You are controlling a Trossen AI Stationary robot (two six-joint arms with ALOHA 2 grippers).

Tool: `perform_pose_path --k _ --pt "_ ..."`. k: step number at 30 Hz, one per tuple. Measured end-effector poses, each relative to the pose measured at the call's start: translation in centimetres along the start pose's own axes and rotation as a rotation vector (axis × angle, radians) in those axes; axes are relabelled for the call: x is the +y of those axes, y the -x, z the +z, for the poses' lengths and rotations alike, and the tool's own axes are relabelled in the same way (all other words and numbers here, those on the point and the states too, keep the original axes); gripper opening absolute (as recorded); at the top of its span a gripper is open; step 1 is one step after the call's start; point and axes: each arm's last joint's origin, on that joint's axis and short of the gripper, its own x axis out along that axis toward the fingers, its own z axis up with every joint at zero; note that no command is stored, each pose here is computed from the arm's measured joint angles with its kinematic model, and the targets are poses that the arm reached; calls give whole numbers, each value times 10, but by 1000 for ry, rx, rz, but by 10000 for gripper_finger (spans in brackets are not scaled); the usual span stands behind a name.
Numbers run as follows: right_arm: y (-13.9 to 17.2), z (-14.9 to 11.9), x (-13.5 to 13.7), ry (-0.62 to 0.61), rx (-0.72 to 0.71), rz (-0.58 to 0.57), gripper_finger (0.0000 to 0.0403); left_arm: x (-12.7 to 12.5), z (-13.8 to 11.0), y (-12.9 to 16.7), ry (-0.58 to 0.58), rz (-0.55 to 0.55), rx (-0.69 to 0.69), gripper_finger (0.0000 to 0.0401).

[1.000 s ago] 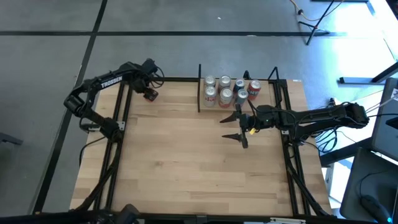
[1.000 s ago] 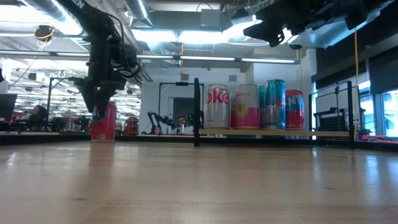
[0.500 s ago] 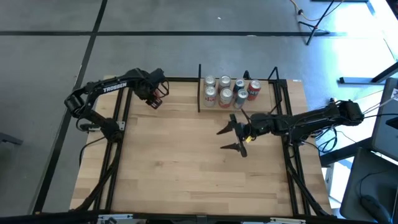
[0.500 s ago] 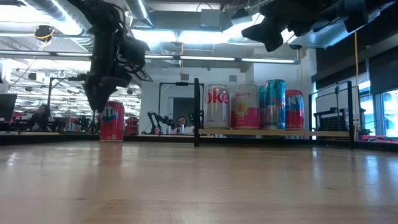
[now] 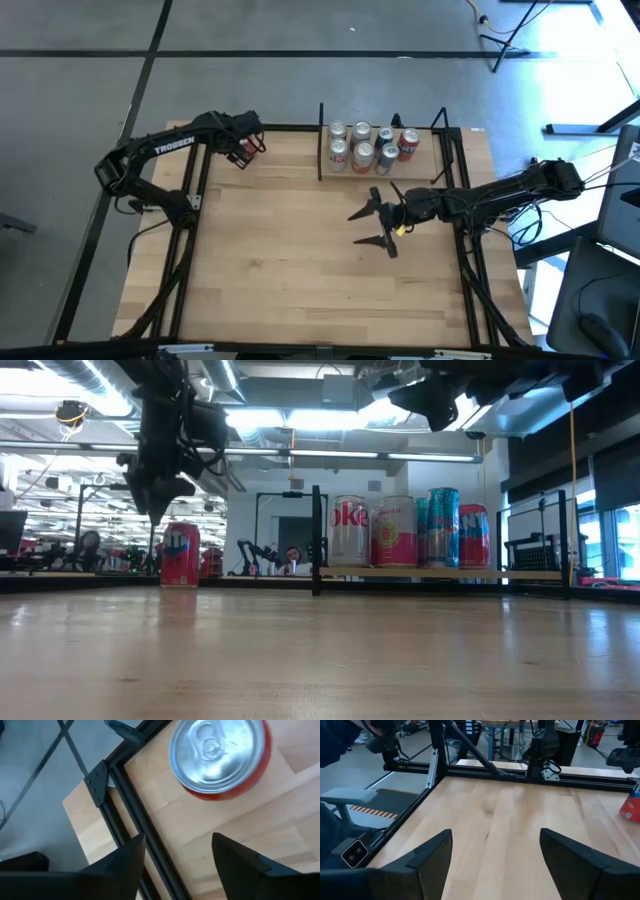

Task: Place canned beverage on shelf
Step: Put the red soda can on the shelf aligned with the other red soda can

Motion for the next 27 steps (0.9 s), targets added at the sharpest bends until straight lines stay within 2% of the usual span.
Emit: perform_pose_path --k 7,10,14,23,27 --pt "0 0 0 0 5 1 285 2 8 -3 33 -103 -33 281" --pt "0 -1 0 -1 9 1 285 4 14 -4 100 -111 -81 320" --pt "0 -1 0 -2 9 1 285 10 20 -9 130 -119 -101 355" --pt "-4 -5 0 -12 32 -3 285 18 35 -28 159 -276 -124 356" --pt "-6 -6 -1 -14 37 -16 285 19 39 -35 165 -297 -119 351"
